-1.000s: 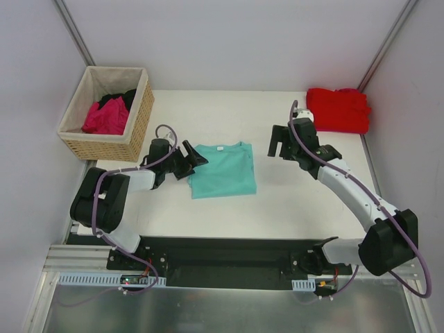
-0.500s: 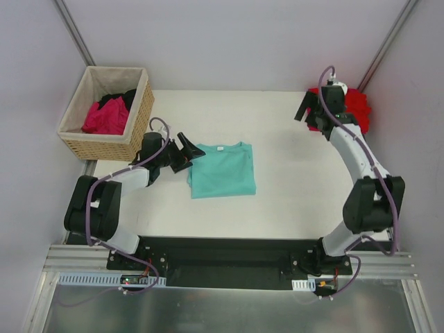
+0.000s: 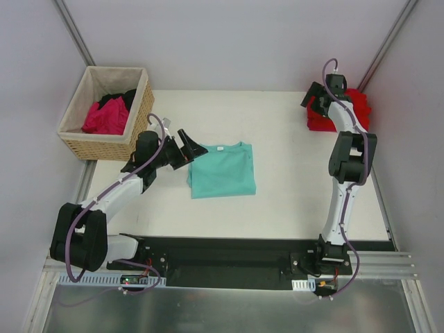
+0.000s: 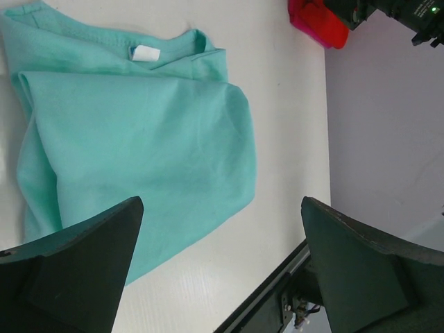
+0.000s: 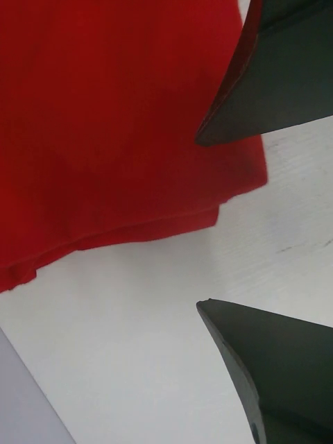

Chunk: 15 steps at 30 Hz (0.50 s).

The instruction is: Fold and stack the t-shirts

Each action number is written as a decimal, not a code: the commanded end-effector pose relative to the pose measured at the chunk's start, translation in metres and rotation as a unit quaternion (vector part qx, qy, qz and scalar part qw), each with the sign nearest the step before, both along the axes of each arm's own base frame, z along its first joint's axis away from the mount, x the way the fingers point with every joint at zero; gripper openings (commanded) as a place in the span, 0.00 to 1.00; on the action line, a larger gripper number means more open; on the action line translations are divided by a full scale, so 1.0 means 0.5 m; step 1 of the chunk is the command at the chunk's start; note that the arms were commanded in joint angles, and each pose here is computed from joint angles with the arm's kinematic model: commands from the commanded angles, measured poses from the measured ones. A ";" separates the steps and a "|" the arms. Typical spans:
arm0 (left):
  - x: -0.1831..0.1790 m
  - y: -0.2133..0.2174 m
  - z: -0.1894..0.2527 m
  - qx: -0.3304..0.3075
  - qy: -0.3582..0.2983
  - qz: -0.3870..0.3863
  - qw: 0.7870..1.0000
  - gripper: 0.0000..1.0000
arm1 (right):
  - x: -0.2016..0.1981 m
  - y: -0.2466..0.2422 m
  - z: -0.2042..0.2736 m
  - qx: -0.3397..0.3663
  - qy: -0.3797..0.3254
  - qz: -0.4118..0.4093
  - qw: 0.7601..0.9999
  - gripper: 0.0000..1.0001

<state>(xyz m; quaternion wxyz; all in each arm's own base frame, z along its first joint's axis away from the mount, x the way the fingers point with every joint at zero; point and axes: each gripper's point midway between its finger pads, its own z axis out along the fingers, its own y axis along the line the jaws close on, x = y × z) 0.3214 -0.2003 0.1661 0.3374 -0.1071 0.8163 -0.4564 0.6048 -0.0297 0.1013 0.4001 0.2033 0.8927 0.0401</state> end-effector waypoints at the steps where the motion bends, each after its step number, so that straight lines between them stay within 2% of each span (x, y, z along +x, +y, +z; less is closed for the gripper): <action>1: 0.004 0.007 0.002 0.026 -0.011 0.000 1.000 0.98 | 0.055 -0.027 0.057 0.017 -0.054 0.009 0.998 0.97; 7: 0.015 -0.003 -0.030 0.019 0.010 -0.006 1.000 0.98 | 0.084 -0.059 0.036 0.037 -0.059 0.006 0.998 0.97; 11: 0.016 -0.002 -0.046 0.020 0.020 -0.002 1.000 0.99 | 0.068 -0.030 -0.016 0.078 -0.028 0.011 0.996 0.97; 15: 0.010 -0.001 -0.046 0.017 0.022 -0.001 1.000 0.98 | 0.030 0.043 -0.056 0.091 0.017 0.022 0.995 0.97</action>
